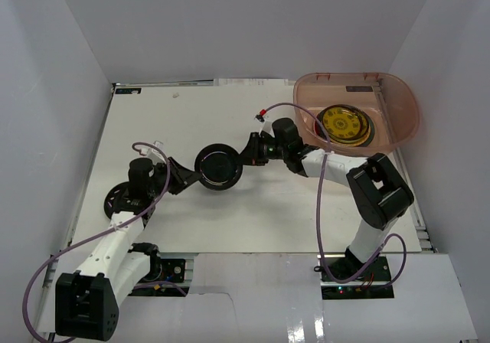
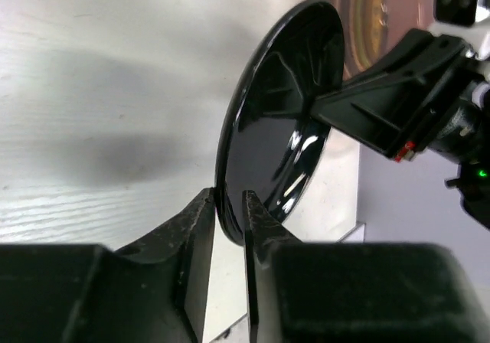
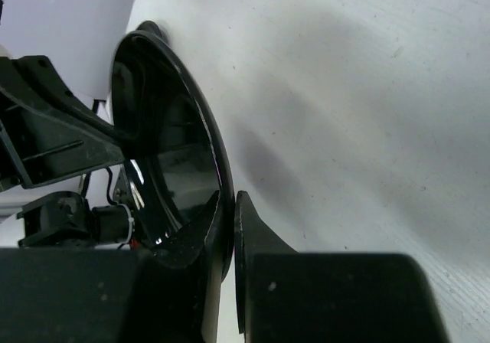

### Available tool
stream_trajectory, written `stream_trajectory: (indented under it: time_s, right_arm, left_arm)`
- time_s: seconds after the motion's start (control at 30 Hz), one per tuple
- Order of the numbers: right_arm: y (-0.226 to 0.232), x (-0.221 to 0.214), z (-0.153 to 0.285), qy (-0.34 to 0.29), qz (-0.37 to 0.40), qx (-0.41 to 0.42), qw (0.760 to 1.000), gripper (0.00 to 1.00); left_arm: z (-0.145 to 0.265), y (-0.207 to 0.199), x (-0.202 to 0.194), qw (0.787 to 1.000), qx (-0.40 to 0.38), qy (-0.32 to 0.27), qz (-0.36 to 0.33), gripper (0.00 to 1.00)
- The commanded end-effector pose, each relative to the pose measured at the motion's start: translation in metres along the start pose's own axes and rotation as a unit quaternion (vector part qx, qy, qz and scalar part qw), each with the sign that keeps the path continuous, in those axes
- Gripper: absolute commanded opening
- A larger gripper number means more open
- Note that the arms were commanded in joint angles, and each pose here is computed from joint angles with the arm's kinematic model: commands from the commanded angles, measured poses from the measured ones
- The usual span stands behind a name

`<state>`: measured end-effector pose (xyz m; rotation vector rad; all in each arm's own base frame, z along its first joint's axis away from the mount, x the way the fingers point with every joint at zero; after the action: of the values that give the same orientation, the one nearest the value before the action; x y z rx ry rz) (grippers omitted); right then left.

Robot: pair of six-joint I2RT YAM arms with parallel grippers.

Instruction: Place the plates into the plastic bin on the countertop

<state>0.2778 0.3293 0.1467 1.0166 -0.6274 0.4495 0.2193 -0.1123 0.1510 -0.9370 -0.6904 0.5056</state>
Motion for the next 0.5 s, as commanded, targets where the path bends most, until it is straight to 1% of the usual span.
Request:
stream_trajectory:
  time_s: [0.0,0.03,0.07,0.1,0.13,0.17,0.2,0.23,0.27,0.33,0.37,0.43,0.47]
  right_arm:
    - [0.019,0.041,0.017,-0.061,0.033,0.021,0.997,0.08]
    - [0.023,0.053,0.030,-0.083,0.039,0.015,0.996,0.08]
    - [0.009,0.069,0.047,-0.108,0.039,-0.006,0.993,0.08]
    - [0.004,0.081,0.062,-0.127,0.043,-0.021,0.991,0.08]
    - [0.004,0.099,0.086,-0.162,0.053,-0.041,0.985,0.08]
    - [-0.022,0.114,0.116,-0.189,0.038,-0.087,0.977,0.08]
    - [-0.031,0.125,0.137,-0.210,0.042,-0.110,0.970,0.08]
    - [-0.035,0.138,0.162,-0.239,0.047,-0.136,0.960,0.08]
    - [-0.061,0.144,0.194,-0.256,0.028,-0.191,0.947,0.08]
    - [-0.086,0.152,0.231,-0.281,0.026,-0.263,0.923,0.08]
    - [-0.108,0.152,0.259,-0.294,0.005,-0.304,0.906,0.08]
    - [-0.139,0.144,0.281,-0.302,-0.035,-0.342,0.889,0.08]
    - [-0.155,0.140,0.301,-0.313,-0.055,-0.361,0.877,0.08]
  left_arm:
    - [0.008,-0.052,0.005,0.992,-0.104,0.036,-0.063,0.35]
    - [0.008,-0.062,0.011,0.990,-0.111,0.037,-0.074,0.47]
    - [0.009,-0.064,0.010,0.990,-0.105,0.050,-0.076,0.69]
    - [0.011,-0.069,0.010,0.988,-0.112,0.062,-0.085,0.77]
    - [0.012,-0.080,0.016,0.984,-0.122,0.064,-0.115,0.83]
    - [0.014,-0.082,0.014,0.982,-0.122,0.077,-0.124,0.88]
    - [0.016,-0.086,0.014,0.979,-0.125,0.085,-0.136,0.98]
    - [0.017,-0.088,0.014,0.974,-0.131,0.095,-0.158,0.98]
    - [0.019,-0.093,0.012,0.970,-0.138,0.105,-0.172,0.98]
    - [0.021,-0.097,0.008,0.961,-0.147,0.116,-0.201,0.98]
    - [0.021,-0.100,0.000,0.957,-0.155,0.127,-0.212,0.98]
    - [0.020,-0.101,-0.008,0.951,-0.160,0.138,-0.225,0.98]
    - [0.019,-0.100,-0.015,0.947,-0.164,0.146,-0.235,0.98]
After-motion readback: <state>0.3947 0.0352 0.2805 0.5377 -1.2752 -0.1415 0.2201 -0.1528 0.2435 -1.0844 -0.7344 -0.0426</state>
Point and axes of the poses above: each gripper's point midway between its finger pads, its own z axis back along the fingers, its own y axis along the line the jaws close on, x = y × z, the point moved 5 cm from there along z, back along the fingers, and after that the axes turned 9 degrees about z, right-handed, at the moved point
